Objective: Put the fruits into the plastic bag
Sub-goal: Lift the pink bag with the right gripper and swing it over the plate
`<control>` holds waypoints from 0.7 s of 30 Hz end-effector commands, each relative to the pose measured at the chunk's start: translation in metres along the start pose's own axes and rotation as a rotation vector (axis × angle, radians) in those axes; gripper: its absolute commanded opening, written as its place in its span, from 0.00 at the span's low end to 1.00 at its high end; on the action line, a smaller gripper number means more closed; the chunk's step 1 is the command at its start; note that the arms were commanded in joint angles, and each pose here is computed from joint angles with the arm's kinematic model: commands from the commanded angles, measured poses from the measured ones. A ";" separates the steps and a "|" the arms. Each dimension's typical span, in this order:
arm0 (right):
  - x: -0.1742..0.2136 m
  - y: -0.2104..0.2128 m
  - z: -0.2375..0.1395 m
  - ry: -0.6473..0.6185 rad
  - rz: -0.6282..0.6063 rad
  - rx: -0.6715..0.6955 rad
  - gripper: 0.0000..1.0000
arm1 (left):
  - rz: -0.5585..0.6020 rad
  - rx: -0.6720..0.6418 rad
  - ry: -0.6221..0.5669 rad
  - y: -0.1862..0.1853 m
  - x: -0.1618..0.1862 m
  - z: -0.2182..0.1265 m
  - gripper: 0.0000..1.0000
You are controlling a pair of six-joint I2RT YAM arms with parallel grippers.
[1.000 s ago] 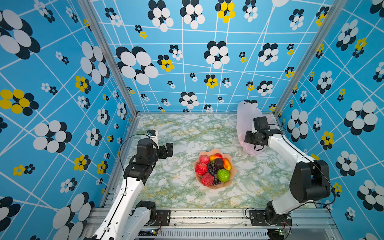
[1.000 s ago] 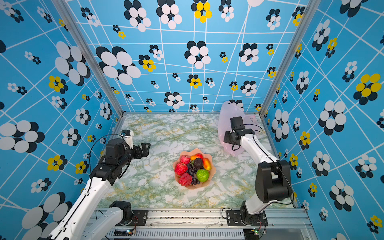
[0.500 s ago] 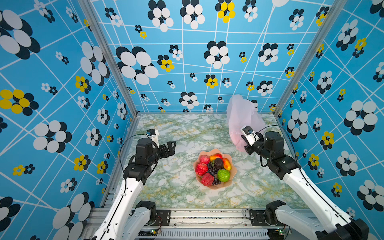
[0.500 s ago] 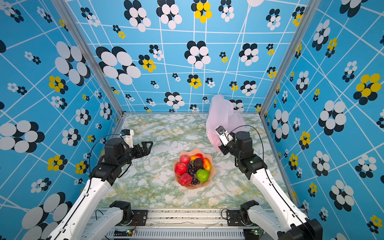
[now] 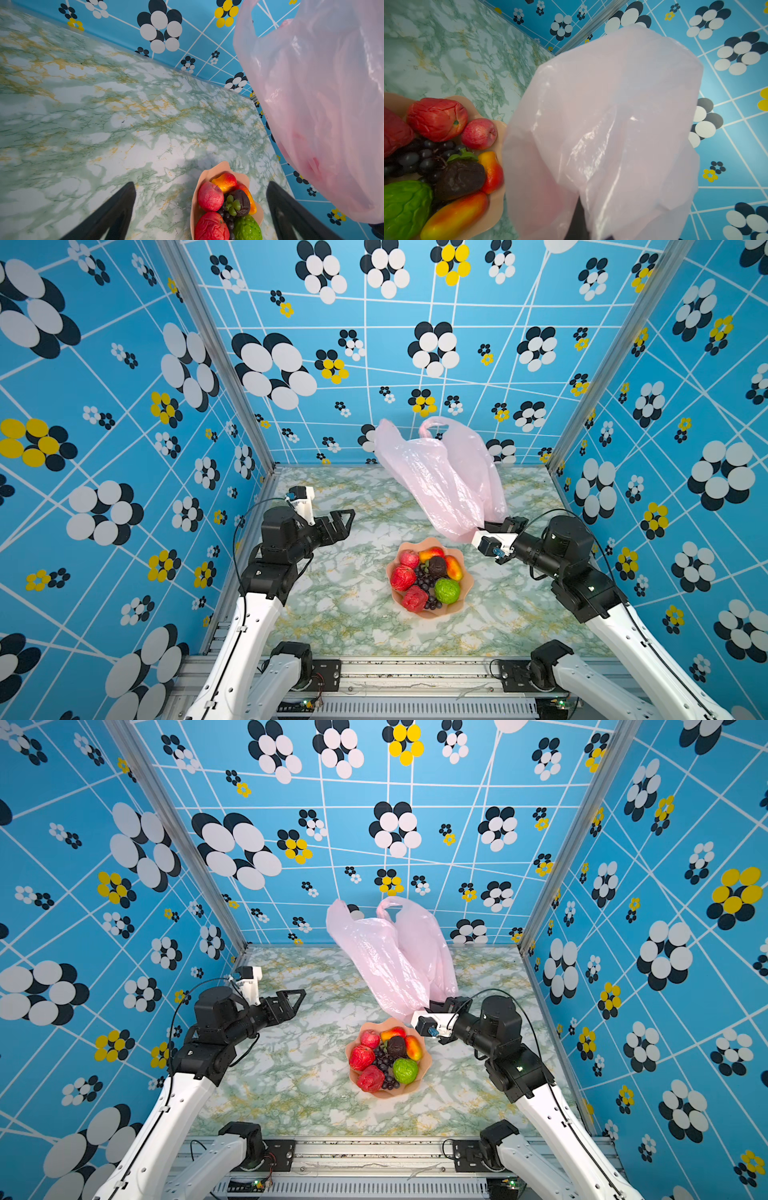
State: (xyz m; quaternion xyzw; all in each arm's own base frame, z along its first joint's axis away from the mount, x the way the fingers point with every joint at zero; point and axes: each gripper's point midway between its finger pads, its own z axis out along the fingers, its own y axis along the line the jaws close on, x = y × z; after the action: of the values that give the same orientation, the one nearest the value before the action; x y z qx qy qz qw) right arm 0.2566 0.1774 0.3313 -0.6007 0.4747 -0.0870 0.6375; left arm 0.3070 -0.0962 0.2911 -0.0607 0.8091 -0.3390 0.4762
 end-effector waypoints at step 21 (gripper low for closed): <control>-0.048 -0.021 -0.028 -0.158 -0.305 0.042 0.00 | 0.494 0.129 -0.123 -0.066 -0.083 -0.032 0.98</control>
State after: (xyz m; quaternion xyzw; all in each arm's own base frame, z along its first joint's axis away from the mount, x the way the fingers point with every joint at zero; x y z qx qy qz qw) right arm 0.2287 0.1798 0.3724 -0.6478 0.3444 -0.1577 0.6609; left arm 0.3220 -0.0873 0.3968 0.0640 0.7524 -0.3142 0.5754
